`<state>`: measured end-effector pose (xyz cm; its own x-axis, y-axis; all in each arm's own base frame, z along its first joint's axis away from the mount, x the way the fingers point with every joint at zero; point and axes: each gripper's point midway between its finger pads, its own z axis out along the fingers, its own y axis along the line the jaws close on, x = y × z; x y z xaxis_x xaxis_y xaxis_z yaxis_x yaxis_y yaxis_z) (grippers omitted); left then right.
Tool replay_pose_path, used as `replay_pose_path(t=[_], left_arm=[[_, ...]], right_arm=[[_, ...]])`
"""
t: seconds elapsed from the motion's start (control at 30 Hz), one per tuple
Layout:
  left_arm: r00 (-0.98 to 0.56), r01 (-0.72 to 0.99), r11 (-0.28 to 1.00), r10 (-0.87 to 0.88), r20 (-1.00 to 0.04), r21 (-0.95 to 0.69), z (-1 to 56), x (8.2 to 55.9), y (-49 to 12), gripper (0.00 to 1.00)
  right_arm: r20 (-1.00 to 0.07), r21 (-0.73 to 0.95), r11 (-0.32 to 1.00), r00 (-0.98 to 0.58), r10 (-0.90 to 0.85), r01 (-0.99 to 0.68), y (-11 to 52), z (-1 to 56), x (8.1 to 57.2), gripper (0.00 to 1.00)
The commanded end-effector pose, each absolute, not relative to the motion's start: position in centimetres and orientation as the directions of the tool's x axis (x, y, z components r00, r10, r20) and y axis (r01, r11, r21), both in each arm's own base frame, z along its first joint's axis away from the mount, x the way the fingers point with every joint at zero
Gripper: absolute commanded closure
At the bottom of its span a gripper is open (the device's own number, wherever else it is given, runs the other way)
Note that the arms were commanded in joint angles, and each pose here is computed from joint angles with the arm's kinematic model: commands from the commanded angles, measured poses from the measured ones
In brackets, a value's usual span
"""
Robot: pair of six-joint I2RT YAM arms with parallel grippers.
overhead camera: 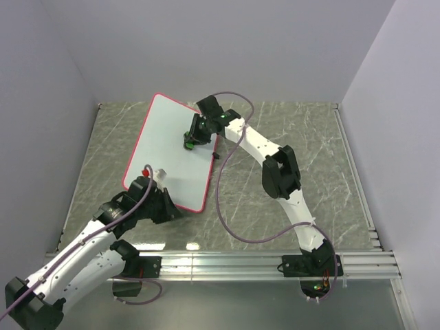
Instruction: Erase the whiteboard
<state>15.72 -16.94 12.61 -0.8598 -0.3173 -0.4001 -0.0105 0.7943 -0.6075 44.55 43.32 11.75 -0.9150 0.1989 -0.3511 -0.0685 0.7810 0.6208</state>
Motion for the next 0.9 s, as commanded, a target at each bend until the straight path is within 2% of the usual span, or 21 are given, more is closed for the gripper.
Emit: replay_pose_path(t=[0.0,0.33,0.53,0.7,0.87], left_arm=[[-0.947,0.073,0.785,-0.139,-0.289,-0.615,11.3,11.3,-17.6,0.99],[-0.947,0.078,0.784,-0.135,-0.291,-0.616,11.3,11.2,-17.7,0.99],[-0.947,0.081,0.781,-0.134,-0.293,-0.619,11.4,11.2,-17.8,0.99],[-0.945,0.068,0.792,-0.145,-0.294,-0.607,11.5,11.1,-17.3,0.99],[-0.92,0.092,0.787,-0.167,-0.355,-0.61,14.0,11.8,-17.1,0.99]], right_arm=[[-0.251,0.551,0.83,-0.966,0.064,-0.088,43.9,8.2,39.9,1.0],[-0.334,0.682,0.687,-0.942,-0.014,-0.252,49.4,16.9,36.2,1.0],[-0.324,0.752,0.6,-0.946,-0.026,-0.274,51.7,19.1,34.6,1.0],[-0.327,0.742,0.619,-0.945,0.0,-0.257,50.4,18.5,36.1,1.0],[-0.395,0.723,0.648,-0.913,0.101,-0.241,46.0,20.7,39.5,1.0]])
